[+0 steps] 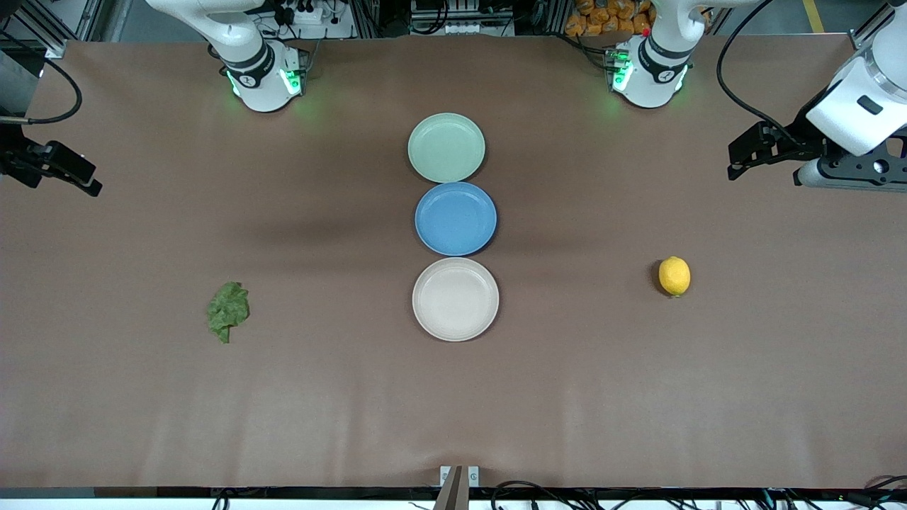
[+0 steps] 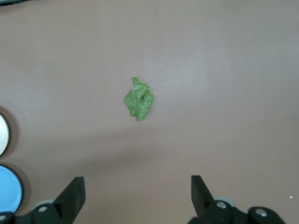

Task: Place lemon and lettuce in plates
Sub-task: 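Move the left gripper toward the yellow lemon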

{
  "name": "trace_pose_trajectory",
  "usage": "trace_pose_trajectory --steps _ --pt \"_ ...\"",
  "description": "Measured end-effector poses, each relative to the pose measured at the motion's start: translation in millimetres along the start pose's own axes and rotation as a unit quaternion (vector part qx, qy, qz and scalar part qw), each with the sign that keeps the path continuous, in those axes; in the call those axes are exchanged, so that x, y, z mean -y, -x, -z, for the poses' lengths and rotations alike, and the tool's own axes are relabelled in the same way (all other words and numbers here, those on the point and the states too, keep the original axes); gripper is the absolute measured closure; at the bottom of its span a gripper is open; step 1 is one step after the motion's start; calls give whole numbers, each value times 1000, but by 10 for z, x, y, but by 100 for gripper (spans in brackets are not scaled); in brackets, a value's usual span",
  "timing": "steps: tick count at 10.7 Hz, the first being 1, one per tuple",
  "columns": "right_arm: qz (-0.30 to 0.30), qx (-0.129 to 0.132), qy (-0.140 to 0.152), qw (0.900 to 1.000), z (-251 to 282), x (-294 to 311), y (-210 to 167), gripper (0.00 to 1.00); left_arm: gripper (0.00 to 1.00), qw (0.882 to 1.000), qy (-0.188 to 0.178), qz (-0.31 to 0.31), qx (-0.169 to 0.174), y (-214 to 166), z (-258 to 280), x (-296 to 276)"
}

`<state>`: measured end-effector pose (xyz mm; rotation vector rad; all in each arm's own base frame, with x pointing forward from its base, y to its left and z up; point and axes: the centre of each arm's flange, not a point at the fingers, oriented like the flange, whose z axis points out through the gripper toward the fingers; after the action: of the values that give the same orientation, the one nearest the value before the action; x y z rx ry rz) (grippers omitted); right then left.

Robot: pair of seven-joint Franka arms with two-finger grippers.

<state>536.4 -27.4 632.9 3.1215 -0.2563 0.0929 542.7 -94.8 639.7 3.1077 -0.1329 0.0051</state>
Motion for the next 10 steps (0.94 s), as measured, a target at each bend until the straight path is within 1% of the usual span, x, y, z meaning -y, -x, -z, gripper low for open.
trace_pose_trajectory --steps 3,5,7,9,10 --pt "2 -4 -1 1000 35 13 -2 0 0 1000 0 3 4 -22 -38 31" --pt "4 -3 0 1000 29 21 -5 0 0 1000 0 6 15 -74 -147 64" --pt "6 3 1 1000 -38 39 -28 0 0 999 0 7 34 -189 -375 74" --pt "8 12 2 1000 -159 66 -73 0 0 999 0 9 38 -350 -618 105" --pt "8 16 3 1000 -230 72 -91 0 0 999 -2 11 47 -412 -769 132"
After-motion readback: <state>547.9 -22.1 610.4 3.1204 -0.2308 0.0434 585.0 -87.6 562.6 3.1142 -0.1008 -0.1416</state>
